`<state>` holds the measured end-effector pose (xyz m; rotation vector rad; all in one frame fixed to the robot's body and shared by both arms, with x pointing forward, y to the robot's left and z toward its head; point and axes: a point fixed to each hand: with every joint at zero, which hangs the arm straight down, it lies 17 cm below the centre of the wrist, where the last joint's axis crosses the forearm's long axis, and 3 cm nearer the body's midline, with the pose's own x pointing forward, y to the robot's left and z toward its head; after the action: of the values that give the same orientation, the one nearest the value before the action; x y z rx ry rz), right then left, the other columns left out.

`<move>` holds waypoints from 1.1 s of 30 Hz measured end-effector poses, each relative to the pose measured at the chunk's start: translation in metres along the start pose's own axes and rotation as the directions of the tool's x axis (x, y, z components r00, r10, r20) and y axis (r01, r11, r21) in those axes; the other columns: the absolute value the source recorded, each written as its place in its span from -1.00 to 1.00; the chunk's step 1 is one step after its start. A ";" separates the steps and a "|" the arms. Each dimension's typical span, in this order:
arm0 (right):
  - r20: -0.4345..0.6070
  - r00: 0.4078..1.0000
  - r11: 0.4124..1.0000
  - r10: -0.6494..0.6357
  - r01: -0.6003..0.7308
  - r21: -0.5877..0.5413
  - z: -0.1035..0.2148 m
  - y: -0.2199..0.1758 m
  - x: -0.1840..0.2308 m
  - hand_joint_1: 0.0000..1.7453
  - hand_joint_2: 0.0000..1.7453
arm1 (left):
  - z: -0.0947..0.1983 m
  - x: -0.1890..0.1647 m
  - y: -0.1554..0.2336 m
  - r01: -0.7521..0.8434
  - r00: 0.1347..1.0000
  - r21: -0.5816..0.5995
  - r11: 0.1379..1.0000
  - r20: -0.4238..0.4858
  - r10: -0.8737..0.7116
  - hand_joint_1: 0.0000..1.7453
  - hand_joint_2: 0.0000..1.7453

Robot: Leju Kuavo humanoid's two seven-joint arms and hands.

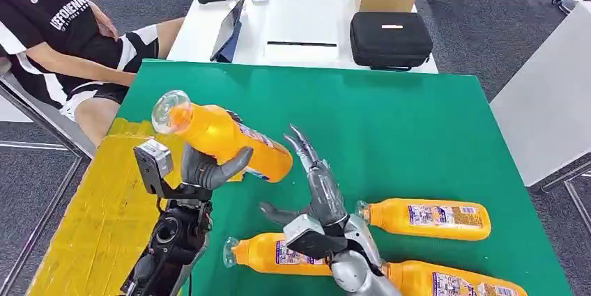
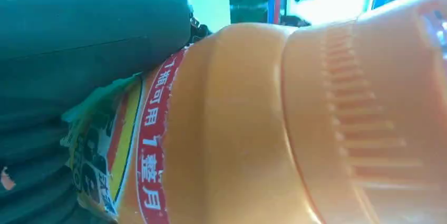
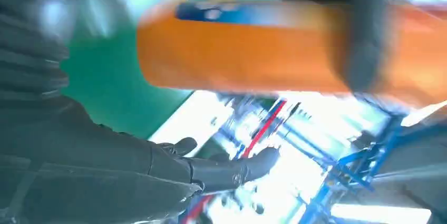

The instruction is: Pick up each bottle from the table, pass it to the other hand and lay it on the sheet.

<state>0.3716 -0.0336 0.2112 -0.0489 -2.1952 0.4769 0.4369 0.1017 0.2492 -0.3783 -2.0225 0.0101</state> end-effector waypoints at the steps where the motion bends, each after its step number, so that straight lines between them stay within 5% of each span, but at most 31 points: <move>1: 0.010 0.999 0.999 -0.042 0.042 -0.024 -0.002 -0.008 0.008 -1.00 1.00 | -0.001 0.002 0.004 0.009 1.000 0.011 1.000 0.008 -0.009 1.00 1.00; 5: 0.049 0.976 0.970 -0.211 0.215 -0.114 -0.013 -0.043 0.031 -1.00 1.00 | -0.007 0.011 0.028 0.124 0.991 0.089 0.988 0.046 -0.128 1.00 1.00; 8: 0.081 0.972 0.964 -0.221 0.230 -0.133 -0.016 -0.057 0.041 -1.00 1.00 | -0.011 0.017 0.040 0.187 0.979 0.121 0.975 0.062 -0.195 1.00 1.00; 11: 0.100 0.973 0.963 -0.208 0.221 -0.152 -0.015 -0.064 0.047 -1.00 1.00 | -0.013 0.029 0.054 0.429 0.886 0.190 0.883 0.103 -0.453 1.00 1.00; 14: 0.117 0.981 0.968 -0.157 0.176 -0.177 -0.014 -0.071 0.052 -1.00 1.00 | -0.012 0.049 0.063 0.762 0.567 0.302 0.573 0.118 -0.815 1.00 1.00; 17: 0.121 0.989 0.976 -0.085 0.107 -0.189 -0.014 -0.075 0.056 -1.00 1.00 | -0.018 0.052 0.073 0.947 -0.041 0.320 -0.023 0.050 -0.998 1.00 1.00; 19: 0.115 0.991 0.978 -0.070 0.091 -0.190 -0.015 -0.077 0.056 -1.00 1.00 | -0.026 0.044 0.107 0.928 -0.261 0.258 -0.268 -0.064 -0.963 1.00 1.00; 22: 0.105 0.993 0.977 -0.061 0.081 -0.196 -0.013 -0.083 0.054 -1.00 1.00 | -0.035 0.030 0.160 0.919 -0.348 0.120 -0.376 -0.200 -0.916 1.00 1.00; 27: 0.108 0.993 0.980 -0.051 0.071 -0.184 -0.012 -0.090 0.055 -1.00 1.00 | -0.018 -0.032 0.177 0.848 -0.526 -0.081 -0.524 -0.018 -0.850 1.00 1.00; 33: 0.098 0.995 0.981 -0.035 0.053 -0.187 -0.009 -0.097 0.053 -1.00 1.00 | 0.008 -0.082 0.204 0.783 -0.563 -0.215 -0.583 0.154 -0.812 1.00 1.00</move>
<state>0.3584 -0.1101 0.2904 -0.0813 -2.3240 0.2488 0.5176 0.2748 0.1399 1.6436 -1.3175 -1.5156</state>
